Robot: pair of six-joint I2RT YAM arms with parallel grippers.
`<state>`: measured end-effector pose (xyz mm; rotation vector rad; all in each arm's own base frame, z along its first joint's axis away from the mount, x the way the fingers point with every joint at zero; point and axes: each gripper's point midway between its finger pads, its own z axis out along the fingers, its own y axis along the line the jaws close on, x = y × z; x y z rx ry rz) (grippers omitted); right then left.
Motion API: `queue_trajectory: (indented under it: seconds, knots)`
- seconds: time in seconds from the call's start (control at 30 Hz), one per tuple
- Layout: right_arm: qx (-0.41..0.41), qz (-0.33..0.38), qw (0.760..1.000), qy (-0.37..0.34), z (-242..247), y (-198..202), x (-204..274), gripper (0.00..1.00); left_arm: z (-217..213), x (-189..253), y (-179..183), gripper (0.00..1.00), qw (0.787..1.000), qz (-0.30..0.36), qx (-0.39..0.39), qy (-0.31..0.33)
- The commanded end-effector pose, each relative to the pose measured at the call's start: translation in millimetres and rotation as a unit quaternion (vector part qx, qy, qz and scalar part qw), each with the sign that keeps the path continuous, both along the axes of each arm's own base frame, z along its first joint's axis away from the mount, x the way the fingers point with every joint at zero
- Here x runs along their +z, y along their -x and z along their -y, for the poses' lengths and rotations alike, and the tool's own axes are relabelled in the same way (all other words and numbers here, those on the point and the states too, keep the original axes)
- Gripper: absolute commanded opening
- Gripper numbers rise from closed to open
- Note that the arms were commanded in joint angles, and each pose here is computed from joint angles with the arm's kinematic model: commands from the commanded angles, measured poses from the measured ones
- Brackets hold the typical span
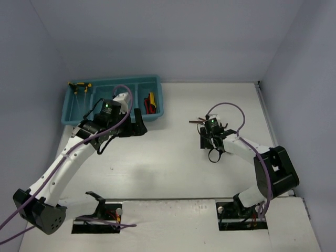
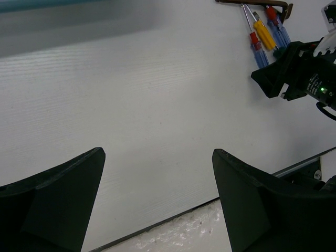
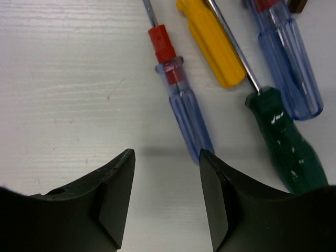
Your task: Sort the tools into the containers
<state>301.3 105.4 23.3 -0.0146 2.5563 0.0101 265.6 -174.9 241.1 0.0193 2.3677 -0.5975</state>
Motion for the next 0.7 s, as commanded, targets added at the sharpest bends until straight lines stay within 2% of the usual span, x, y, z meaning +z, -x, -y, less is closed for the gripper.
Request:
queue_trajectory:
  seconds: [0.0,0.27,0.5,0.67]
  knots:
    - [-0.005,0.016,1.000,0.000,-4.0,-24.2,7.2,0.50,1.7,22.4,-4.0,0.82,0.999,0.044,0.003,0.020]
    - [-0.014,0.023,0.999,0.033,8.4,-32.4,10.7,0.50,0.2,22.6,-1.5,0.81,0.999,0.047,0.002,0.019]
    - [-0.020,0.002,0.998,0.057,20.7,-29.7,0.1,0.49,1.2,21.4,-2.3,0.82,0.999,0.044,0.001,0.019]
    - [-0.005,-0.026,0.999,0.044,16.9,-24.6,-12.6,0.43,0.6,18.0,-0.7,0.82,0.999,0.040,0.001,0.018]
